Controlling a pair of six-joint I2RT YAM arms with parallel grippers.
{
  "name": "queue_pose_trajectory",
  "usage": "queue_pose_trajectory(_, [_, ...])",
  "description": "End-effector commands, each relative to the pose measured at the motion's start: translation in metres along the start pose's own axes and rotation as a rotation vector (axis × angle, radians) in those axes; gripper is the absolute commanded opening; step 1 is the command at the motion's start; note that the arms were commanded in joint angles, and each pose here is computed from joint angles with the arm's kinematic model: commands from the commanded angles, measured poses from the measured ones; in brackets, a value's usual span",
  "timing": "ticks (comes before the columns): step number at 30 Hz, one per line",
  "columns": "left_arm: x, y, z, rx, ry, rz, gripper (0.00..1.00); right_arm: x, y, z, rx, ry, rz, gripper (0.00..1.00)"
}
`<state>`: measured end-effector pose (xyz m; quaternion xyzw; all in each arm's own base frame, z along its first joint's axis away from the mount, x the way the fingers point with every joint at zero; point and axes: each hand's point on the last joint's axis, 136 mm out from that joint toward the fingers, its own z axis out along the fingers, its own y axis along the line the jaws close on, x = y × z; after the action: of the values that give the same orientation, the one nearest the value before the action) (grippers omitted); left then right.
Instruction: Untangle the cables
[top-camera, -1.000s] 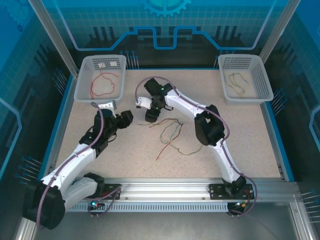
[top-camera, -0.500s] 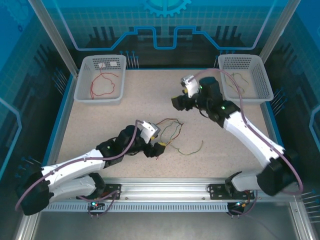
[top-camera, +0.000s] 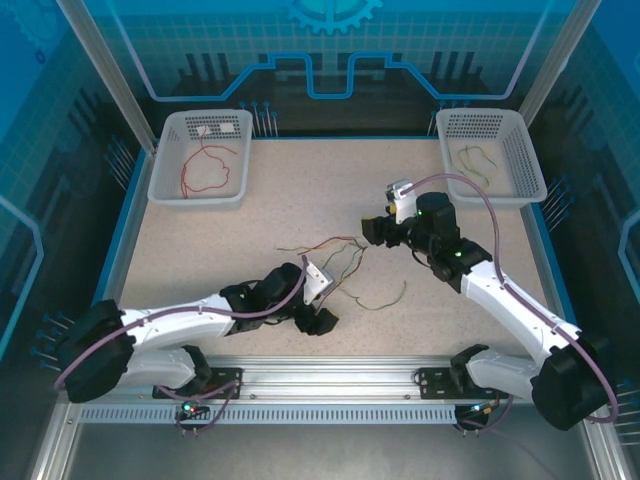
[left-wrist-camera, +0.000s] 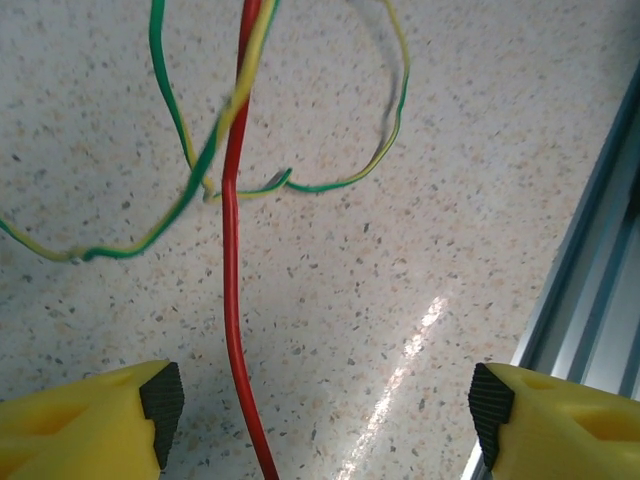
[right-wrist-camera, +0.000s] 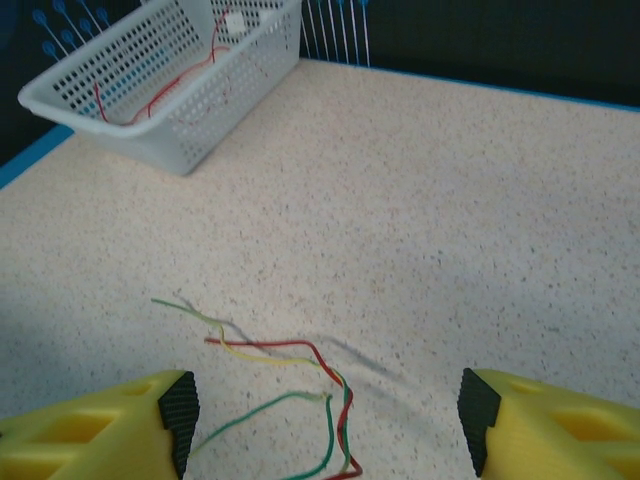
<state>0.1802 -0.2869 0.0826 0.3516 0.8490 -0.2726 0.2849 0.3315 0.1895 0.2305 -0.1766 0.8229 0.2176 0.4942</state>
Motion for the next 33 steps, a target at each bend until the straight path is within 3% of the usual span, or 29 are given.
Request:
queue_pose_trajectory(1, [0.01,0.005,0.014,-0.015,0.026,-0.008,0.79,-0.02,0.004,-0.003,-0.027,-0.096,0.018,0.73])
queue_pose_trajectory(4, [0.01,0.013,0.025,-0.053,0.018,-0.012,0.71,-0.017,0.006,-0.004,-0.037,-0.097,0.024,0.73])
queue_pose_trajectory(9, [-0.002,0.016,0.024,-0.086,-0.003,0.008,0.16,0.001,0.003,-0.003,-0.031,-0.064,0.043,0.73])
queue_pose_trajectory(12, [-0.026,0.012,0.004,-0.096,-0.082,0.026,0.0,0.026,0.004,0.003,-0.027,0.005,0.05,0.73])
queue_pose_trajectory(17, [-0.071,0.005,-0.046,-0.102,-0.252,0.054,0.0,0.064,0.006,0.003,-0.041,0.022,0.081,0.73])
queue_pose_trajectory(22, [-0.102,0.008,-0.082,-0.052,-0.342,-0.007,0.0,0.073,0.032,-0.012,-0.159,-0.122,-0.018,0.74])
queue_pose_trajectory(24, [-0.11,0.008,-0.09,-0.051,-0.362,-0.001,0.0,0.075,0.034,-0.017,-0.156,-0.166,-0.058,0.81])
queue_pose_trajectory(33, [-0.135,-0.001,-0.1,0.002,-0.396,0.031,0.0,0.055,0.083,-0.035,-0.327,-0.248,-0.264,0.84])
